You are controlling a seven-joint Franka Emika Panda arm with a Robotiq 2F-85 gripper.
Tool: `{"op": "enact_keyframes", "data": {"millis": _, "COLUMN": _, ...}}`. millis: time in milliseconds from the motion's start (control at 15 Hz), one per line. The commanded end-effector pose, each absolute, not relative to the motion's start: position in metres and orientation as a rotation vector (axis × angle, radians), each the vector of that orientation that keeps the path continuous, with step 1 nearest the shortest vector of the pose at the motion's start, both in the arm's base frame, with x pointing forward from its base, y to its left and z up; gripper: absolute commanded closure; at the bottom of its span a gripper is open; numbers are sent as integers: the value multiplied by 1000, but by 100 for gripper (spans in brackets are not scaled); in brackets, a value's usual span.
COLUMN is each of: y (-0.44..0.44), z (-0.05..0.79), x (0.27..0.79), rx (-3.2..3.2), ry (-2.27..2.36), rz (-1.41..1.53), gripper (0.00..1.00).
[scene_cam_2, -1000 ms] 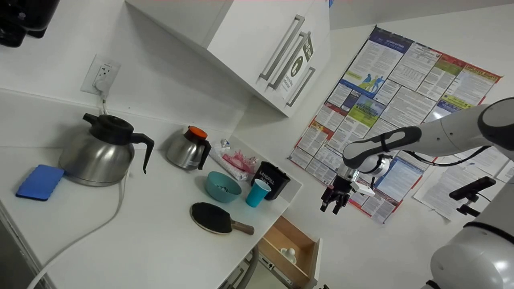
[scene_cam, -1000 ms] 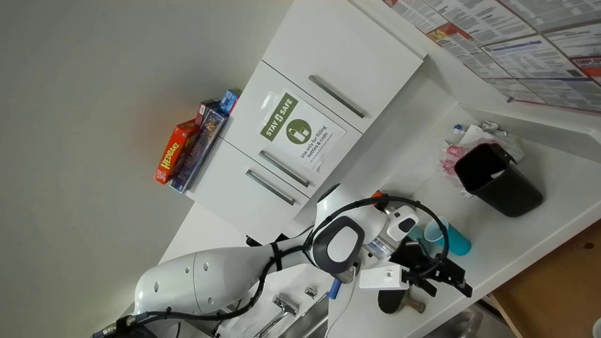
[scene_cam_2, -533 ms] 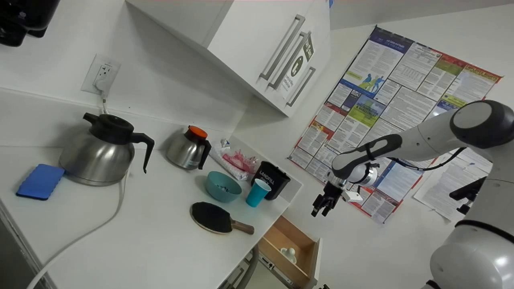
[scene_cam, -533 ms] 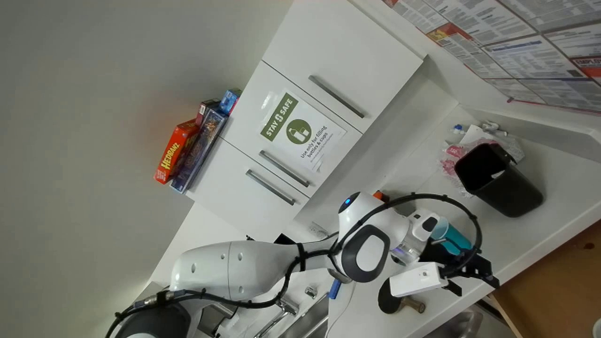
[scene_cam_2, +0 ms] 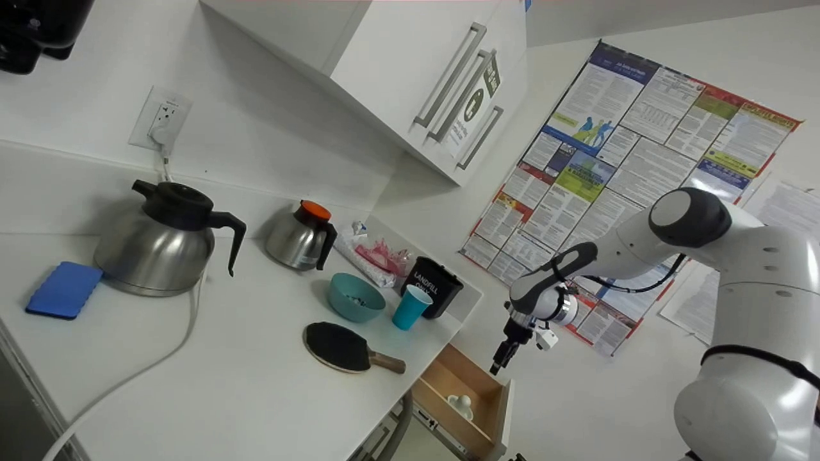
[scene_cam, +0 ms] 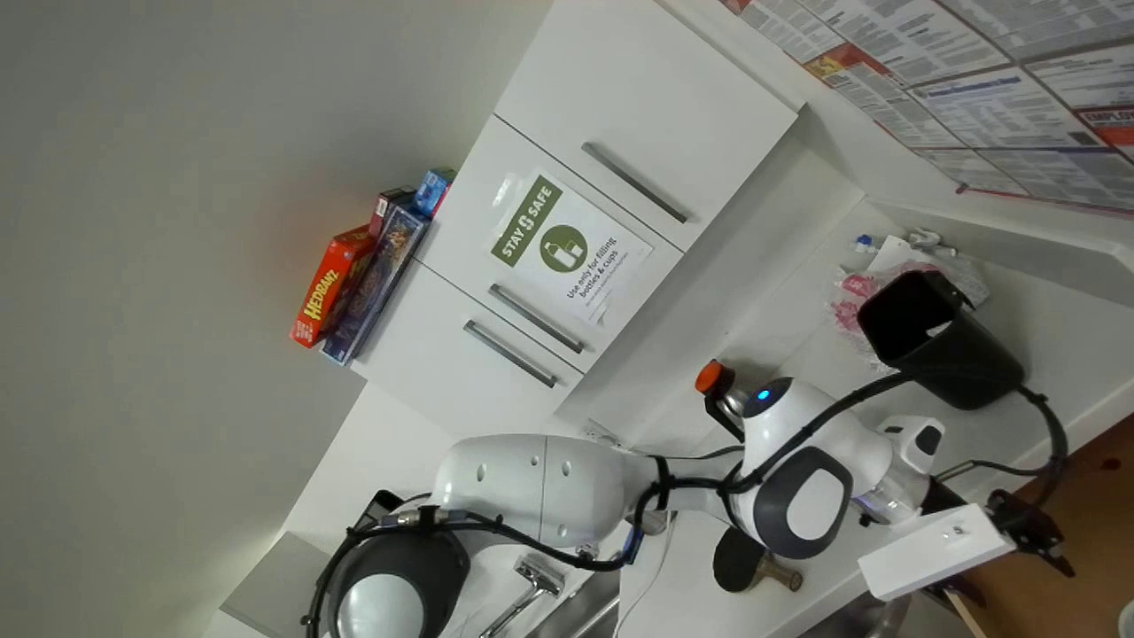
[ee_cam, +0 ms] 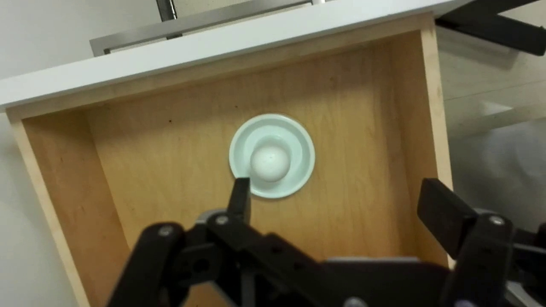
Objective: Remove the white object in the drawer and put it on the counter
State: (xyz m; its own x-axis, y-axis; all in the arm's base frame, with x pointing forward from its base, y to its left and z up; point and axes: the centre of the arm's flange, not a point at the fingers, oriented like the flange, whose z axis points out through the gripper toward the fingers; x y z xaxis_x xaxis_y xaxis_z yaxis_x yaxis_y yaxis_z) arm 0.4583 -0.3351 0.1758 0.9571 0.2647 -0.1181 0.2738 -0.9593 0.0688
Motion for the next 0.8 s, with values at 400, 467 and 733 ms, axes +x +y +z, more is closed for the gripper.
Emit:
{"op": "enact_keyframes", "data": {"millis": 400, "y": -357, "z": 135, "x": 459, "rx": 3006, "ry": 453, "rz": -217, "gripper": 0}}
{"op": "enact_keyframes", "data": {"millis": 467, "y": -357, "z": 136, "x": 461, "rx": 3005, "ry": 455, "rz": -213, "gripper": 0}}
{"op": "enact_keyframes", "data": {"millis": 733, "y": -360, "z": 117, "x": 471, "rx": 3010, "ry": 473, "rz": -182, "gripper": 0}}
